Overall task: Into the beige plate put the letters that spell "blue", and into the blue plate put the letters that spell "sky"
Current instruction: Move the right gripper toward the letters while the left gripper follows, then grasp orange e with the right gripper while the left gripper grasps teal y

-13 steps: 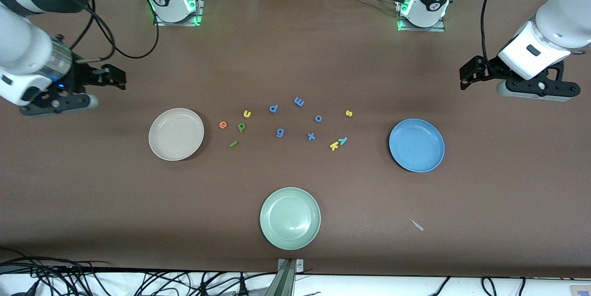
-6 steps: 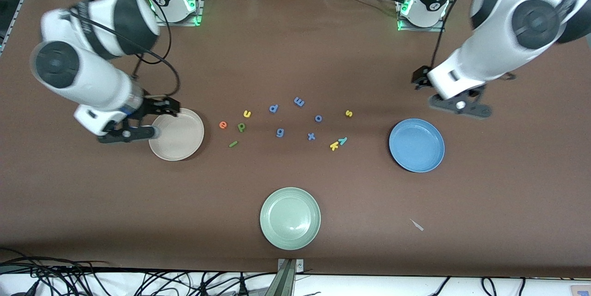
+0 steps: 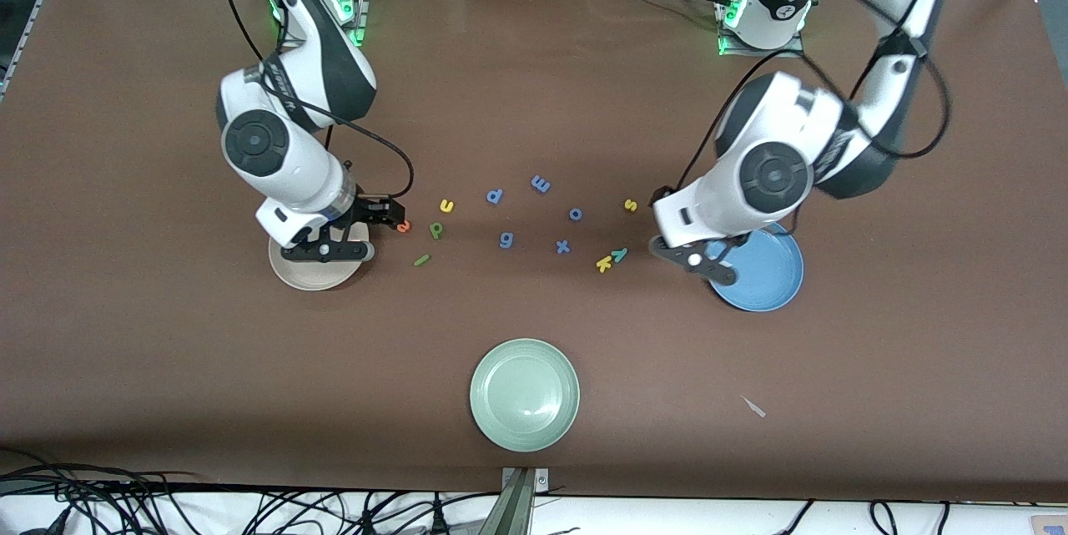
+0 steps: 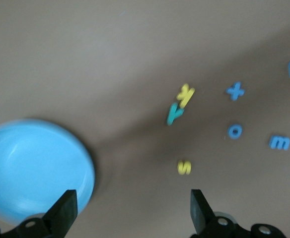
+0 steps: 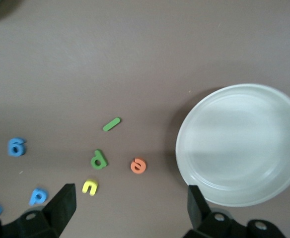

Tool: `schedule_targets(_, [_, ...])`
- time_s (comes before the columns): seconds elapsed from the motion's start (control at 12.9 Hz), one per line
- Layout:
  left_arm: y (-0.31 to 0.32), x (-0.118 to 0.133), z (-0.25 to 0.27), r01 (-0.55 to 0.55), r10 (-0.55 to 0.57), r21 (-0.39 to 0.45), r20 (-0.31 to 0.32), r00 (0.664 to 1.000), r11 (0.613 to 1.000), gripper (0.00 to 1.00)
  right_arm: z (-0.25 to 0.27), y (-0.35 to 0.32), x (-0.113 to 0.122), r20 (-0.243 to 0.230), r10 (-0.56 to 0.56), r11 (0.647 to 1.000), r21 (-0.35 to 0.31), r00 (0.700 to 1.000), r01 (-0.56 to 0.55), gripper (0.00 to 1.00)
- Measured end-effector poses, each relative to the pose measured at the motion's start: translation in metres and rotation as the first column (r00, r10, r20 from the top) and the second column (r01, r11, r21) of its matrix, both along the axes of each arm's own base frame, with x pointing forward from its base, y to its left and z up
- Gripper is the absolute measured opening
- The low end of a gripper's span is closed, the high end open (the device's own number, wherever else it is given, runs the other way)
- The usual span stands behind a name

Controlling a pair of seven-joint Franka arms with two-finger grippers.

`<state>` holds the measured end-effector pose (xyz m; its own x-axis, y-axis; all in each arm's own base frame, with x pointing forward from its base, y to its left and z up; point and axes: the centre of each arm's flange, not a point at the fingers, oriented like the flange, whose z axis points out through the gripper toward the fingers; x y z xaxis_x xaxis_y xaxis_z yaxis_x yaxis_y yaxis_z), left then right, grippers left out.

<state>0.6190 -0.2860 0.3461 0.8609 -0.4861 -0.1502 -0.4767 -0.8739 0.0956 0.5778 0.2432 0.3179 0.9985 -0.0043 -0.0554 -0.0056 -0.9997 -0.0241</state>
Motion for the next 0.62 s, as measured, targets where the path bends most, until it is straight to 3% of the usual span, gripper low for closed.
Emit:
schedule_targets(0.23, [-0.027, 0.006, -0.062, 0.106, -0.104, -0.048, 0.04, 0.994, 0.993, 1.0, -0.056, -0.008, -0.028, 0.035, -0.015, 1.0, 0.012, 0.999, 0.015, 1.0])
schedule_targets(0.62, [-0.067, -0.014, -0.128, 0.176, -0.173, -0.057, 0.049, 0.984, 0.983, 1.0, -0.113, 0.001, -0.055, 0.068, -0.037, 0.999, 0.028, 0.997, 0.035, 1.0])
